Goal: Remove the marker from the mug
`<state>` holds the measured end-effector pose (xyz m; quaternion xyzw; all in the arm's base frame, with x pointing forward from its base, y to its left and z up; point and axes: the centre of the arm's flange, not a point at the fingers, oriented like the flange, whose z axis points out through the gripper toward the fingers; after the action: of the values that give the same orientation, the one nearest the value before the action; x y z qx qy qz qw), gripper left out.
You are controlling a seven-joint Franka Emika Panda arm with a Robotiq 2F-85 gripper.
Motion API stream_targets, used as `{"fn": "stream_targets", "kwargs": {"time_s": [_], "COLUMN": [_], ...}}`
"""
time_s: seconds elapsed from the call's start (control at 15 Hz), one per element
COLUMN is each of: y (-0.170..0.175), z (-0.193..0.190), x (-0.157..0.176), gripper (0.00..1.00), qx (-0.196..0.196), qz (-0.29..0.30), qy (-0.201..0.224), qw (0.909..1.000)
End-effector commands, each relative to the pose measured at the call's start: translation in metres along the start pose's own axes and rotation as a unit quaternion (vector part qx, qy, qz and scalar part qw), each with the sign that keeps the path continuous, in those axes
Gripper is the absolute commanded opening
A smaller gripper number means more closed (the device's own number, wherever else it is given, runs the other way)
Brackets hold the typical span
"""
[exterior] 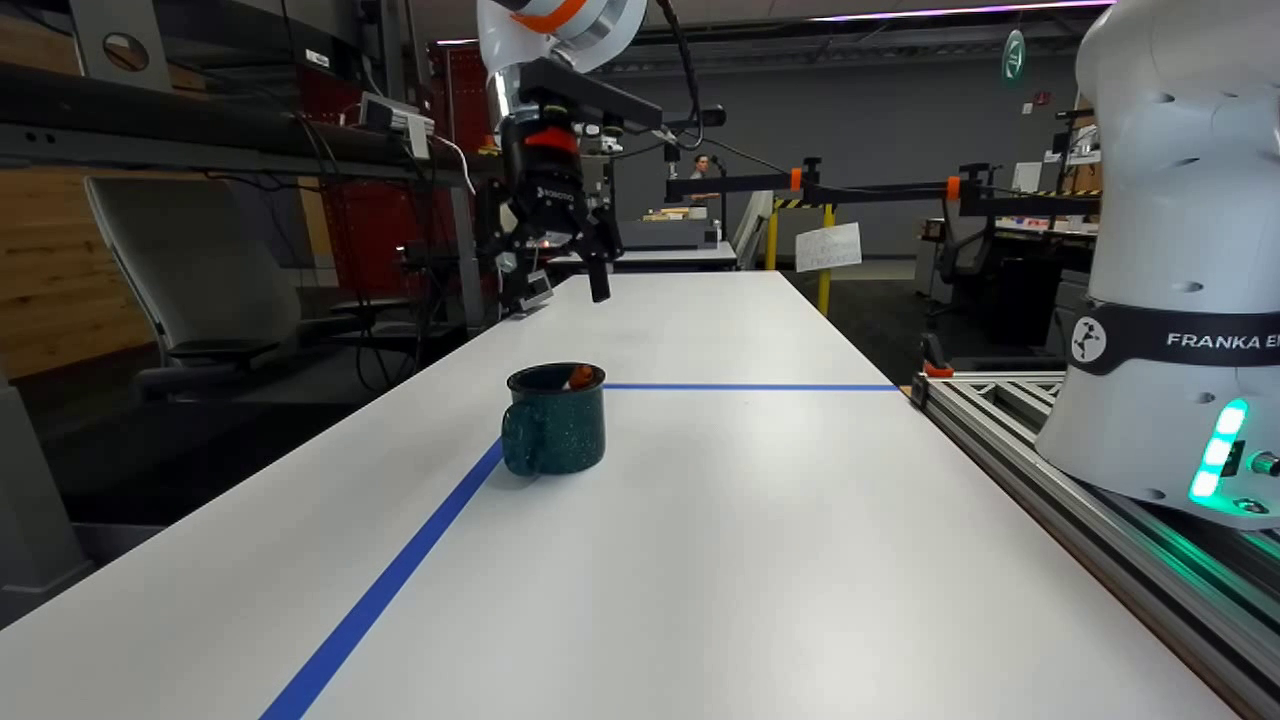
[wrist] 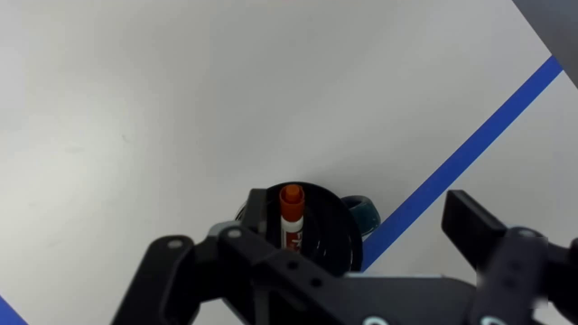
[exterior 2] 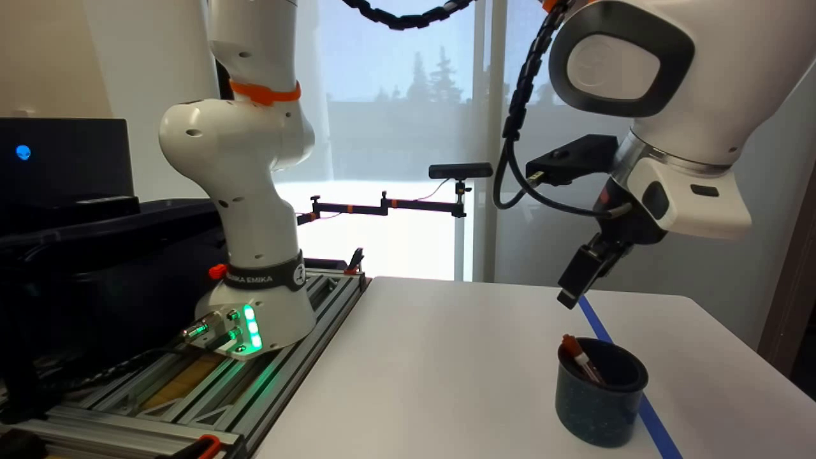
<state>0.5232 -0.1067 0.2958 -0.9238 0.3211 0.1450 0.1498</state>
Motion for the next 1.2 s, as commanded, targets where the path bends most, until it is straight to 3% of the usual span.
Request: {"fn": "stream_targets", "kwargs": {"time_s": [0.0, 0.47, 0.53, 0.6, 0.73, 0.93, 1.13], "y": [-0.009, -0.012, -0.012, -0.012, -0.012, -0.014, -0.015], "z": [0.0, 0.017, 0.019, 0.022, 0.026, 0.031, 0.036], "x": [0.024, 0.051, 0.053, 0.057, 0.062, 0.068, 0.071], "gripper": [1.0, 1.0, 0.95, 0.75, 0.7, 0.48, 0.45], "qx": [-0.01, -0.046, -0.053, -0.057, -0.064, -0.072, -0.075], "qz": [-0.004, -0.022, -0.025, -0.027, -0.03, -0.036, -0.041], "qy": [0.007, 0.006, 0.005, 0.005, 0.003, 0.001, -0.001], "qw": [0.9999, 0.9987, 0.9983, 0.998, 0.9975, 0.9968, 0.9963]}}
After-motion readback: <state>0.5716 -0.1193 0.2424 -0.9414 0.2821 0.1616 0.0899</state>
